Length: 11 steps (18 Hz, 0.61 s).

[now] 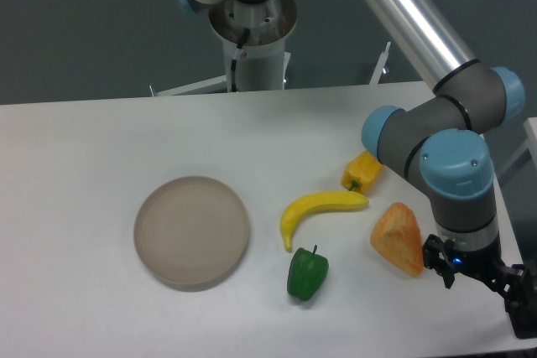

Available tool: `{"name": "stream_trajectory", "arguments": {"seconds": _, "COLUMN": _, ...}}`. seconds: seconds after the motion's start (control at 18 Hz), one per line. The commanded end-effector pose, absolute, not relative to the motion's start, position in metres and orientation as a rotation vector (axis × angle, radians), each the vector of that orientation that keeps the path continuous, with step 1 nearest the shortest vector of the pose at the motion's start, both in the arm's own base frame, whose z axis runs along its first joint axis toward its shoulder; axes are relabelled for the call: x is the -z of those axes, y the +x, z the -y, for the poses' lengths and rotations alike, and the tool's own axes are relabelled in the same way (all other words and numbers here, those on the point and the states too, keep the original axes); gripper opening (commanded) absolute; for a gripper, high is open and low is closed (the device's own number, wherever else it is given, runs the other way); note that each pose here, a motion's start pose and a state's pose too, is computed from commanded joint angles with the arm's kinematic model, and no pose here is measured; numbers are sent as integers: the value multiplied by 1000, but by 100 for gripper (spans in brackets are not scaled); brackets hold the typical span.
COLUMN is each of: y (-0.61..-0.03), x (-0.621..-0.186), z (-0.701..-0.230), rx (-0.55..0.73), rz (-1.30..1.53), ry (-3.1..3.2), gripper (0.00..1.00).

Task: Pick up the yellow pepper from the table
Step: 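Raise the gripper up and away from the orange slice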

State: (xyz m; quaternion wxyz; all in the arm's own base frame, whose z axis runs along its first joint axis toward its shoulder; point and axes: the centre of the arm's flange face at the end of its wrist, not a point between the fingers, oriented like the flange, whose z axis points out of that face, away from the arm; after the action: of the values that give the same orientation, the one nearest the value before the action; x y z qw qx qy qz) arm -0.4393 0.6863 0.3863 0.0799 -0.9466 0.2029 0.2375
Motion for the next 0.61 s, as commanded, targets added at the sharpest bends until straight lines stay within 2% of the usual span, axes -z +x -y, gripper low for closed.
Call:
{"name": "stream_trajectory", "arguments": {"seconds": 0.39, "y": -430, "x": -387, "z": -691, "rx": -707, "rz": -596, "ry": -2828, "gripper": 100}}
{"name": "stream_trajectory", "arguments": {"seconds": 0.61, "y": -412, "x": -405, "z": -683, "rx": -702, "rz": -593, "ry": -2826, "gripper": 100}}
